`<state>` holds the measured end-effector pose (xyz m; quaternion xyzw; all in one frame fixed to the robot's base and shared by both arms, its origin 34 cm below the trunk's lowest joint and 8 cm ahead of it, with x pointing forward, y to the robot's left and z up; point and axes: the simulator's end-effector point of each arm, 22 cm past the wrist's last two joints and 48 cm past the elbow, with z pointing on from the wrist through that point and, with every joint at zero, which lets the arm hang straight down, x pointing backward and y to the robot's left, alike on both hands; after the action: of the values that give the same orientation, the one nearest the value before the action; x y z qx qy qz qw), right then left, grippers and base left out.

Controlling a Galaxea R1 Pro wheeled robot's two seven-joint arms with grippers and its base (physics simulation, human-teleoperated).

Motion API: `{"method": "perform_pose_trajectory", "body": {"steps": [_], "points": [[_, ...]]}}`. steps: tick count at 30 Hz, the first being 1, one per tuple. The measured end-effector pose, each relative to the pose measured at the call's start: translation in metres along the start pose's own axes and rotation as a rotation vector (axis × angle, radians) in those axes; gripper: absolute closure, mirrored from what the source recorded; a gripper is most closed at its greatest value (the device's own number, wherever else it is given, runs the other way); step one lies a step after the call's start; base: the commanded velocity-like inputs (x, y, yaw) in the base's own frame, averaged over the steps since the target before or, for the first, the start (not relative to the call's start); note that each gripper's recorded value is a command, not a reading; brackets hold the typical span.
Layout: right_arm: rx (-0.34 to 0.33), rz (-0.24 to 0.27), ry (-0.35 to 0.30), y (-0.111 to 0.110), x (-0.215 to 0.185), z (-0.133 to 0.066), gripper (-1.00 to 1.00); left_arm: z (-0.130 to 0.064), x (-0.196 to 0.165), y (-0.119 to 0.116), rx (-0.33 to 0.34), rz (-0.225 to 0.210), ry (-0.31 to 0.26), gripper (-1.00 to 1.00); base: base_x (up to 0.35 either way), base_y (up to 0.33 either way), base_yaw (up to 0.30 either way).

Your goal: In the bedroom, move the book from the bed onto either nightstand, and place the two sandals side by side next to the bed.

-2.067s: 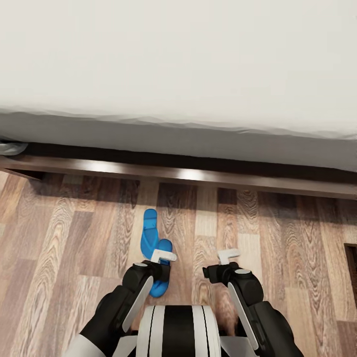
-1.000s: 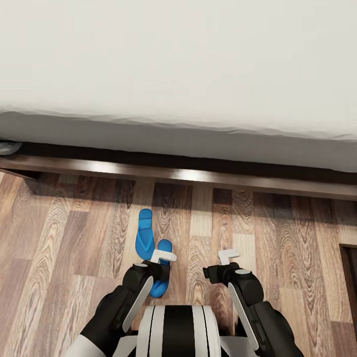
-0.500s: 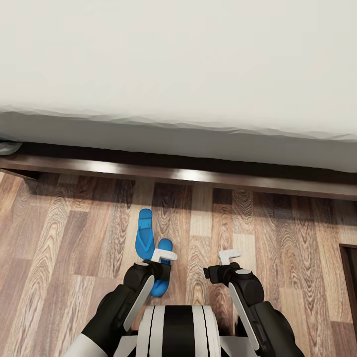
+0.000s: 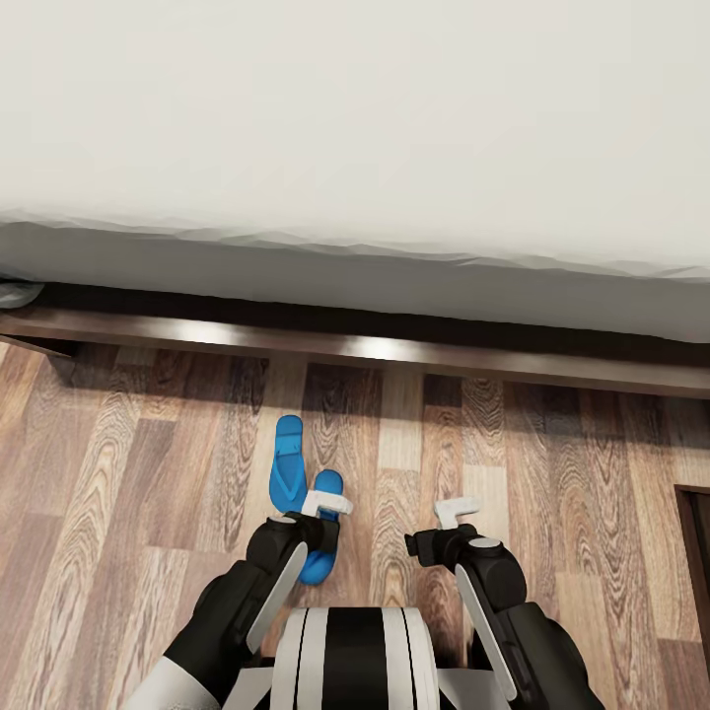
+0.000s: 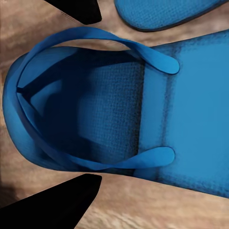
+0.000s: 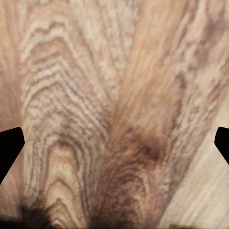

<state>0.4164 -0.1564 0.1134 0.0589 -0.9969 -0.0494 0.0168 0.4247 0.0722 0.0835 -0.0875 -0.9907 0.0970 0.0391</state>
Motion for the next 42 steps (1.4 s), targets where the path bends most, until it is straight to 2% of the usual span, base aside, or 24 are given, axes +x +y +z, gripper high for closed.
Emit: {"method": "perform_pose_trajectory", "body": {"steps": [3, 24, 28, 42], "points": [[0.002, -0.002, 0.023, -0.005, 0.013, 0.003, -1.00, 0.000, 0.007, 0.004, -0.005, 0.004, 0.003, 1.00, 0.000, 0.000, 0.000], [0.003, -0.002, 0.023, -0.005, 0.013, 0.003, -1.00, 0.000, 0.007, 0.004, -0.005, 0.004, 0.004, 1.00, 0.000, 0.000, 0.000], [0.008, -0.001, 0.017, -0.005, 0.011, 0.003, -1.00, 0.000, 0.010, 0.013, -0.023, 0.008, 0.013, 1.00, 0.000, 0.000, 0.000], [0.010, -0.001, 0.014, -0.005, 0.011, 0.002, -1.00, -0.001, 0.009, 0.018, -0.037, 0.012, 0.012, 1.00, 0.000, 0.000, 0.000]]}}
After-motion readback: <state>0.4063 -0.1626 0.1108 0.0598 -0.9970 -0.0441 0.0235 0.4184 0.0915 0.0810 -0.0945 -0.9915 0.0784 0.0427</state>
